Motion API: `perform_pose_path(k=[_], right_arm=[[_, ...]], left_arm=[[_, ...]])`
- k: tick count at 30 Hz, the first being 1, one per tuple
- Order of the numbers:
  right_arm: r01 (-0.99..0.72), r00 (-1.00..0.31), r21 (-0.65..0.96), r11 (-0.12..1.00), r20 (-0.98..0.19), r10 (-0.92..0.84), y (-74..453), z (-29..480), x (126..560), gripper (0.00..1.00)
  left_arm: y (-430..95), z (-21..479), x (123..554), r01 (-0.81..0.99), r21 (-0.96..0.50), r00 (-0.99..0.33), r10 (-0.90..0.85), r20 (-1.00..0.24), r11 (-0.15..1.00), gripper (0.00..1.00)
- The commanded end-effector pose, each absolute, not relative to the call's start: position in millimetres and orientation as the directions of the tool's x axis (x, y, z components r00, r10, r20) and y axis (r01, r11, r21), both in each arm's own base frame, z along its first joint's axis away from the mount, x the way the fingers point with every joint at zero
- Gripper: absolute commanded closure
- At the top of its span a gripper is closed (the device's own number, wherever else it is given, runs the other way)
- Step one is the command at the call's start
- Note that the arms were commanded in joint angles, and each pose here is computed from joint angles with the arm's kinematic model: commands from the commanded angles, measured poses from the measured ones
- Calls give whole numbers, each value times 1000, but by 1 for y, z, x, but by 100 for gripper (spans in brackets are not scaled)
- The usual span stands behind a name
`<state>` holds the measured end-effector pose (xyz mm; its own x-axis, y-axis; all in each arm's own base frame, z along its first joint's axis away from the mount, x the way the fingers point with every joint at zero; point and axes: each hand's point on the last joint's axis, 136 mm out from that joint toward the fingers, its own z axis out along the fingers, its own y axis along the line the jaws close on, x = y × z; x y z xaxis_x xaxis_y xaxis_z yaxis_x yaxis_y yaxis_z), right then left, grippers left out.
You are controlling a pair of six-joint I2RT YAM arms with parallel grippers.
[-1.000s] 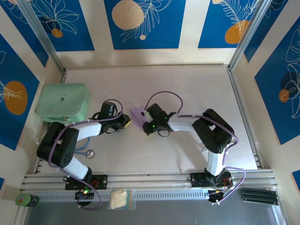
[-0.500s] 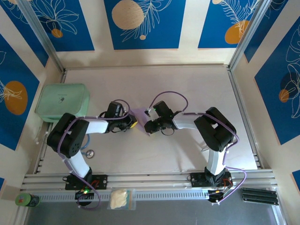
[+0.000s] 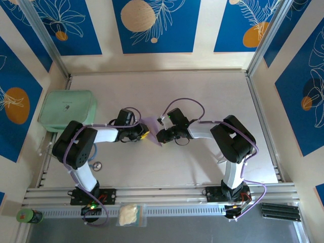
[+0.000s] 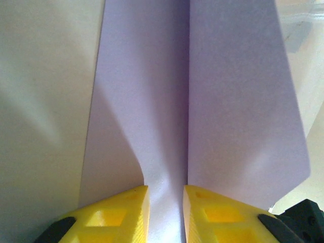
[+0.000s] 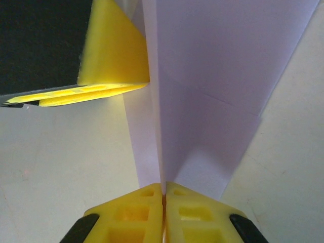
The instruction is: Fold a paper plane with a square sheet of paper (pick it up from the middle)
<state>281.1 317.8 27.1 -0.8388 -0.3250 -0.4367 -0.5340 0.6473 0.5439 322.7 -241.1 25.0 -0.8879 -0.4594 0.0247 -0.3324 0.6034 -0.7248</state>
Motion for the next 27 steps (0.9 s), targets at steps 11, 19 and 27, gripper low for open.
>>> perform_pose_path(k=[11,19,27], right_arm=[[-537,-828,450,713,-444,-343,322,30,286,79],[-488,-839,388,782,-455,-299,315,33,294,74],[-488,-835,355,798,-456,-308,317,36,289,69]], left_arm=[[-240,4,306,-376,-651,-897,-436,76,660,71],[-241,2,304,-376,-645,-899,-429,82,665,67],[-241,-1,302,-378,-642,-902,-423,91,667,65]])
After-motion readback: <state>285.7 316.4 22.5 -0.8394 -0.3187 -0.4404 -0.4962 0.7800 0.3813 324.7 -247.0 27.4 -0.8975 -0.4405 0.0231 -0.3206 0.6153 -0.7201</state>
